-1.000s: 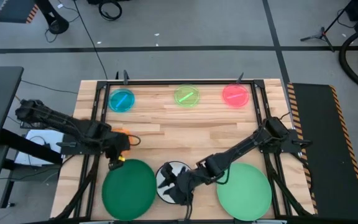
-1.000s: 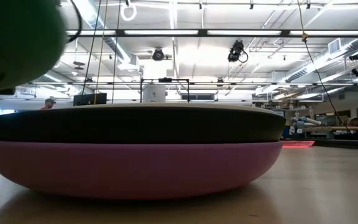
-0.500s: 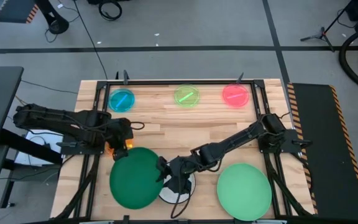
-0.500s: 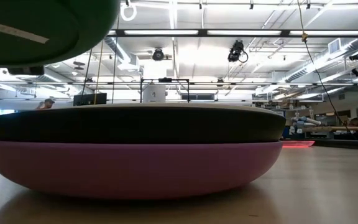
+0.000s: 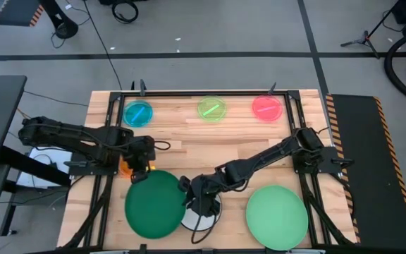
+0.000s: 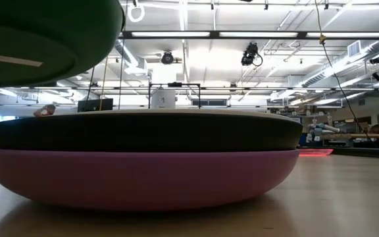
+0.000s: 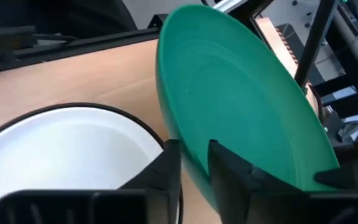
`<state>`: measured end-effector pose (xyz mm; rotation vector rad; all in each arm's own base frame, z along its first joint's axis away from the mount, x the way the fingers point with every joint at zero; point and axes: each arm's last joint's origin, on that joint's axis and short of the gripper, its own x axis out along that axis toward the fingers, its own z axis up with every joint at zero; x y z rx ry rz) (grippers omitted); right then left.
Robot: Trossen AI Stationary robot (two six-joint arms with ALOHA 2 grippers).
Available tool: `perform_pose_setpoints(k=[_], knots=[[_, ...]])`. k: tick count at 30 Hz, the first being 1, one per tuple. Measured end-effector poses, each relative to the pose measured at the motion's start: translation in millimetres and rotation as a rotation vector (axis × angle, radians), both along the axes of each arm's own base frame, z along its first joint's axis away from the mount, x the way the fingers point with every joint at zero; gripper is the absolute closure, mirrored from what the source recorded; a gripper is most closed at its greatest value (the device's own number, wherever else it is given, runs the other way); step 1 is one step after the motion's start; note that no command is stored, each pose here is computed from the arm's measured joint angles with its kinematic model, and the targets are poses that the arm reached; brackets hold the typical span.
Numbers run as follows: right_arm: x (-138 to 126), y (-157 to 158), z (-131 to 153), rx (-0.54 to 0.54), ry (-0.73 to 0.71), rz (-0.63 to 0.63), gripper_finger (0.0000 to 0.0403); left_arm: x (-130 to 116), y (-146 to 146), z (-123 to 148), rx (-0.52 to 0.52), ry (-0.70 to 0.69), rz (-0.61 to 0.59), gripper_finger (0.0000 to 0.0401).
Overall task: Stack plastic plates
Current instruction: Stack the green plate on top of the light green plate
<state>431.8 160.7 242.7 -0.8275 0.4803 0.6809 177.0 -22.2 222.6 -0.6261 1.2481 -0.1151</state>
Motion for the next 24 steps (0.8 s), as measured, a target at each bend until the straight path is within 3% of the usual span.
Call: perform_pose_setpoints(k=[7, 18, 24], knots=[[-2.7, 5.1, -0.6, -0.008, 0.009, 0.0, 0.0359, 5.5, -1.5, 3.0, -0.051, -0.061, -0.005, 0.0383], [-3.9, 7.7, -0.7, -0.015, 0.011, -0.017, 0.026, 13.0, 7.0, 7.3, -0.073, -0.139, 0.049, 0.0383], [-5.6, 12.3, -0.4, -0.013, 0.008, -0.005, 0.0251, 19.8, 6.2, 12.3, -0.077, -0.223, 0.051, 0.0383]])
